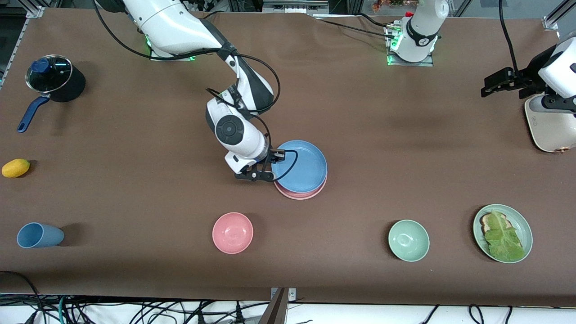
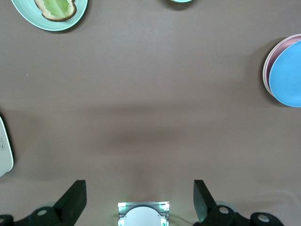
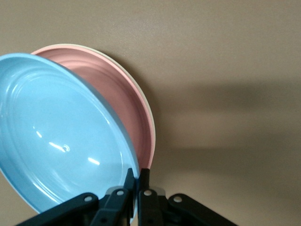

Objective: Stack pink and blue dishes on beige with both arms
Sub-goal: 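Slide the blue plate with the right gripper onto the pink plate, then release the blue plate and withdraw the right gripper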

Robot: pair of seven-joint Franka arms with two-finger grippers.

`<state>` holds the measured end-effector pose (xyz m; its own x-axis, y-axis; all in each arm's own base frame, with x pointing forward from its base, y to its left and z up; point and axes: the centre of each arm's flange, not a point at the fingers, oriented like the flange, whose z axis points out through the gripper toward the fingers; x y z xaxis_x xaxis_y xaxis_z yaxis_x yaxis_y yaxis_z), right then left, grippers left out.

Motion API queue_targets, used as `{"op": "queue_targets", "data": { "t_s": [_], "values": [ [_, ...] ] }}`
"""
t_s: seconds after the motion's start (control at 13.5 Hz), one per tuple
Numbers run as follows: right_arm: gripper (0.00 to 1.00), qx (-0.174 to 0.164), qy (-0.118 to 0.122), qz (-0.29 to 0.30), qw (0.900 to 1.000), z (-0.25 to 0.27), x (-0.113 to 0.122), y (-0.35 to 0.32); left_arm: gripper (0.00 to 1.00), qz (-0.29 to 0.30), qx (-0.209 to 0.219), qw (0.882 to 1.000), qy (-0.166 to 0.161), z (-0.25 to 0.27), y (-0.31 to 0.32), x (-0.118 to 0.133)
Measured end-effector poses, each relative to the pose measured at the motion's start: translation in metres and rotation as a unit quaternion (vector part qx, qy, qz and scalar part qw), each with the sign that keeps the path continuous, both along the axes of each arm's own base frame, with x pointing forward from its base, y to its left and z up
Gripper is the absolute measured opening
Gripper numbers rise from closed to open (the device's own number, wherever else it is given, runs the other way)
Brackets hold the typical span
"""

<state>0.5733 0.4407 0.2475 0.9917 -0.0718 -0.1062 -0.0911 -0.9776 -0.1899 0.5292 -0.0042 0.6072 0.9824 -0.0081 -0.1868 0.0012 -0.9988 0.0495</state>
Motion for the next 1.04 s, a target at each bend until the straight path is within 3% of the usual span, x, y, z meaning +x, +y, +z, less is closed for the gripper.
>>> {"op": "queue_targets", "data": {
  "t_s": [0.3,0.37,0.59,0.96,1.04],
  "values": [
    [0.04,-0.016,-0.005,0.006,1.000,-0.011,0.003,-0.005,1.00,-0.002,0.000,1.000,0.000,0.000,-0.002,0.000],
    [0.11,-0.018,-0.005,0.007,1.000,-0.013,0.003,-0.005,1.00,-0.002,0.000,1.000,0.000,0.000,-0.002,0.000],
    [0.44,-0.026,-0.016,0.014,0.999,-0.008,0.007,-0.007,1.00,-0.002,0.000,1.000,0.000,0.000,-0.002,0.000],
    [0.99,-0.083,-0.040,-0.014,0.996,0.065,0.055,-0.082,1.00,-0.002,0.000,1.000,0.000,0.000,-0.002,0.000],
    [1.00,-0.096,-0.037,-0.011,0.995,0.088,0.061,-0.104,1.00,-0.002,0.000,1.000,0.001,-0.001,-0.002,0.000]
  ]
}}
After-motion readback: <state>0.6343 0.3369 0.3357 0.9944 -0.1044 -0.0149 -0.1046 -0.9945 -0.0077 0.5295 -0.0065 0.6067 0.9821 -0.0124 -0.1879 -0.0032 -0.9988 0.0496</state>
